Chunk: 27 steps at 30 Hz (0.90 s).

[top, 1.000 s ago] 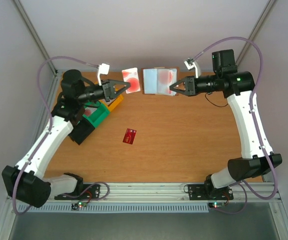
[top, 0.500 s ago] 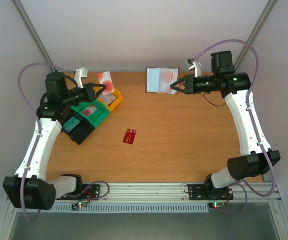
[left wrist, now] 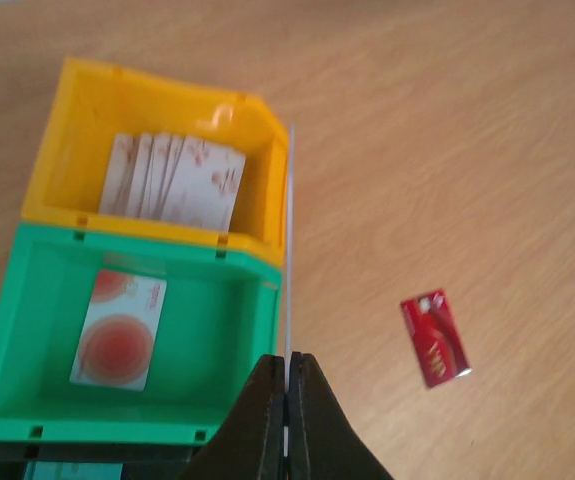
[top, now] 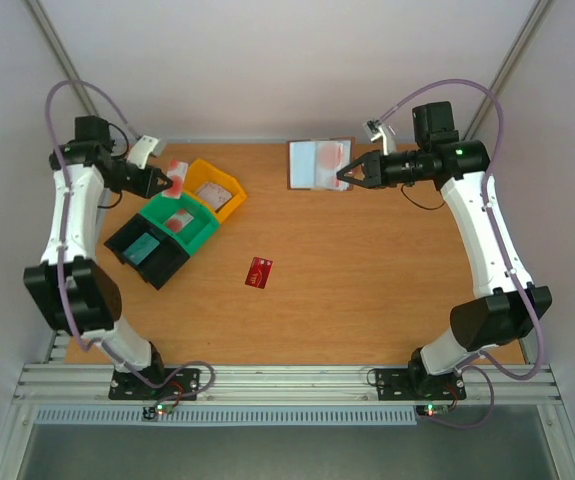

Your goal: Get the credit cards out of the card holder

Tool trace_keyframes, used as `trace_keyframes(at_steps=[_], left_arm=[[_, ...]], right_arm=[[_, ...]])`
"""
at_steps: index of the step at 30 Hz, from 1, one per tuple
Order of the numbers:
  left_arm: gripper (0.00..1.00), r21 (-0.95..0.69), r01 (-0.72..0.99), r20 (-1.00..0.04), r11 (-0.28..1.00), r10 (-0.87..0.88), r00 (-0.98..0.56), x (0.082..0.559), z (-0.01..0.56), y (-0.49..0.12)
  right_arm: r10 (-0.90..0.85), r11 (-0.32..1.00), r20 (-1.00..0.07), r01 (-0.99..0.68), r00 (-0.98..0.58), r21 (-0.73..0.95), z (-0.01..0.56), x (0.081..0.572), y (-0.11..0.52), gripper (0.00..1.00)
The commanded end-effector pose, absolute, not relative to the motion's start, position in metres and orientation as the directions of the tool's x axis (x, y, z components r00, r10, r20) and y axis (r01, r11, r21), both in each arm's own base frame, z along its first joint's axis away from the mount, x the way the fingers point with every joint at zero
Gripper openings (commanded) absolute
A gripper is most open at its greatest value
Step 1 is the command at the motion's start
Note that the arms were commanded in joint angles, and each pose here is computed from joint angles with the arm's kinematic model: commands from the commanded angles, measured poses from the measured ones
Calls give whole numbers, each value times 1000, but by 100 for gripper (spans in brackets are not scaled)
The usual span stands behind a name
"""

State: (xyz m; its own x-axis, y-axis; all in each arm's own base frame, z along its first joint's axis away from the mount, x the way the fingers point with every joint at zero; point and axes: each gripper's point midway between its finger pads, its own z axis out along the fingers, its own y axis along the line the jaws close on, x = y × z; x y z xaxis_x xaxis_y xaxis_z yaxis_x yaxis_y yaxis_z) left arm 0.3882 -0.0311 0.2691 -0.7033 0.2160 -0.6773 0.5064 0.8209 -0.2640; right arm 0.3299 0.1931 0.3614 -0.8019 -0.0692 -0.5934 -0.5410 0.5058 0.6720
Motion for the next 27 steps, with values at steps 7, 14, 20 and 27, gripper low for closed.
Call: trace_keyframes(at_steps=[7, 14, 20, 27], left_arm=[[0, -118, 557, -412, 822, 470, -781, 401, 202, -2], [0, -195, 548, -329, 813, 472, -818, 413, 160, -4], [0, -231, 533, -239, 814, 483, -842, 409, 126, 1], [0, -237, 527, -181, 816, 496, -849, 410, 106, 5]], right_arm=[[-95, 469, -603, -570, -792, 675, 361, 329, 197, 1], [-96, 473, -597, -564, -797, 677, 359, 328, 197, 1], [-96, 476, -598, -564, -796, 675, 362, 324, 196, 1], [-100, 485, -593, -560, -799, 672, 362, 320, 194, 1]])
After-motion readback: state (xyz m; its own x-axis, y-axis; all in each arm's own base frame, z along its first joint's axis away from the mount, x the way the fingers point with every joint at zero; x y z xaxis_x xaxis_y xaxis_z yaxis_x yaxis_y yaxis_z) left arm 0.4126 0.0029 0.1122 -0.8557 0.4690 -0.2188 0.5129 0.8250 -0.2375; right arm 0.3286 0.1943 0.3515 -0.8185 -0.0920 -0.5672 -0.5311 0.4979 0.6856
